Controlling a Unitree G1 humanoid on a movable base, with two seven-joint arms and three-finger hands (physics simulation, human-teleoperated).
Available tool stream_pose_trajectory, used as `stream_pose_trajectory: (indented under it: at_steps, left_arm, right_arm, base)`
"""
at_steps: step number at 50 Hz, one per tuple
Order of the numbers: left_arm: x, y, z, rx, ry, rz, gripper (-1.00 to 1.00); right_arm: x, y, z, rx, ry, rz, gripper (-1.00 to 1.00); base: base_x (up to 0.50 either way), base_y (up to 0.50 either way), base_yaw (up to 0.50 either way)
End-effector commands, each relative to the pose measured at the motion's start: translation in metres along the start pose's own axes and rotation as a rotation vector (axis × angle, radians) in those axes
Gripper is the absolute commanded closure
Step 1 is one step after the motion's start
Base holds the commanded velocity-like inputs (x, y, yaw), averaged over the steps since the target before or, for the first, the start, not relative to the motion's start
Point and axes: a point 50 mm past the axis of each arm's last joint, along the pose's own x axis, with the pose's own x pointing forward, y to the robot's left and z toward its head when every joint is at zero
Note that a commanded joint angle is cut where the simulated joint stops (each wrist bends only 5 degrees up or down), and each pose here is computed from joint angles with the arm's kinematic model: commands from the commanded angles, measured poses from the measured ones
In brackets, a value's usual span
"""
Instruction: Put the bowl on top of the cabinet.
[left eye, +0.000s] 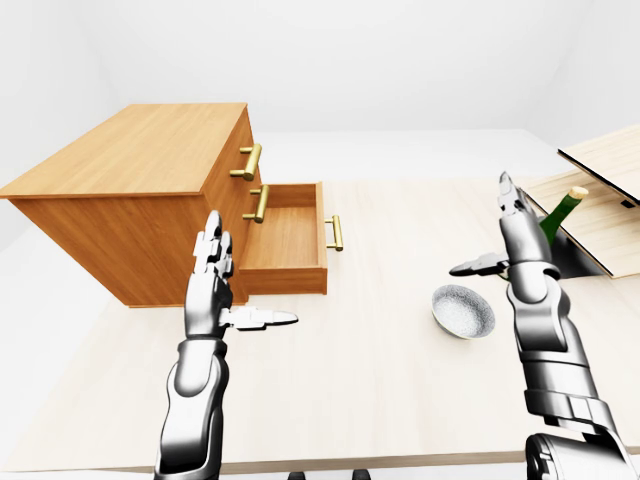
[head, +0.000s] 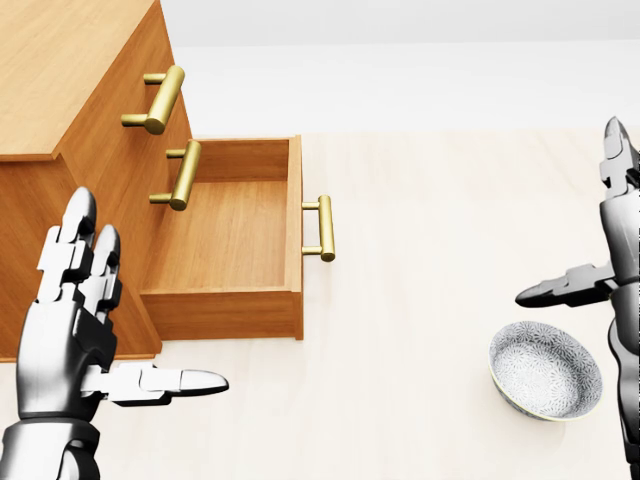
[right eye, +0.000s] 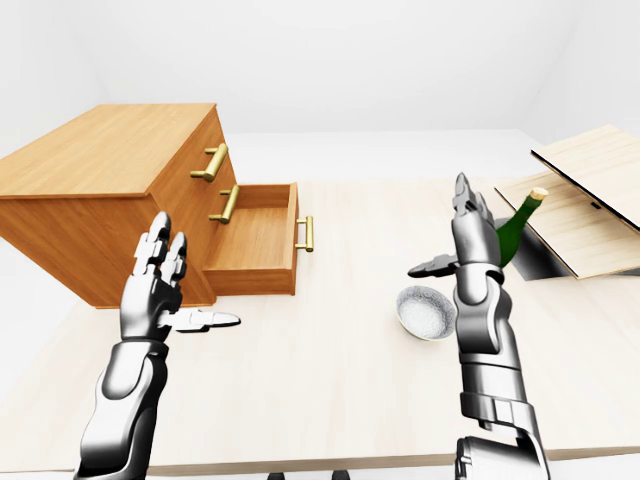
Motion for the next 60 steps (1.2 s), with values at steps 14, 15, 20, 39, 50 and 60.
stream_pose_trajectory:
  at_steps: [14,15,20,39,50,60]
  left_arm:
    - [-0.001,-0.001,0.001,0.002,-0.002,-0.001,-1.0]
    - [0.0,-0.001,-0.002,0.002,0.007,-0.002,-1.0]
    - [0.0,-0.001,0.002,0.002,-0.008,-0.002,-1.0]
    - [-0.001,-0.001,-0.004,0.002,0.02,-0.004,-1.0]
    - [-0.001,-0.001,-0.005,0.003,0.024,-0.005,-1.0]
    - [-0.001,-0.002,-0.006,0.003,0.028,-0.007,-1.0]
  right_arm:
    - [0.004,0.017,-0.024,-0.109,0.103,0.018,-1.0]
    - [0.005,0.017,-0.025,-0.116,0.109,0.018,-1.0]
    - [0.005,0.018,-0.026,-0.148,0.113,0.014,-1.0]
    - [0.006,0.028,-0.034,-0.186,0.15,0.022,-1.0]
    - [0.008,0.036,-0.043,-0.239,0.189,0.021,-1.0]
    - [0.009,0.046,-0.059,-0.259,0.269,0.016,-1.0]
  base:
    - [0.0,0.0,0.0]
    - [0.0,0.0,0.0]
    - [0.0,0.0,0.0]
    - [0.0,0.0,0.0]
    - [0.0,0.0,0.0]
    - [0.0,0.0,0.0]
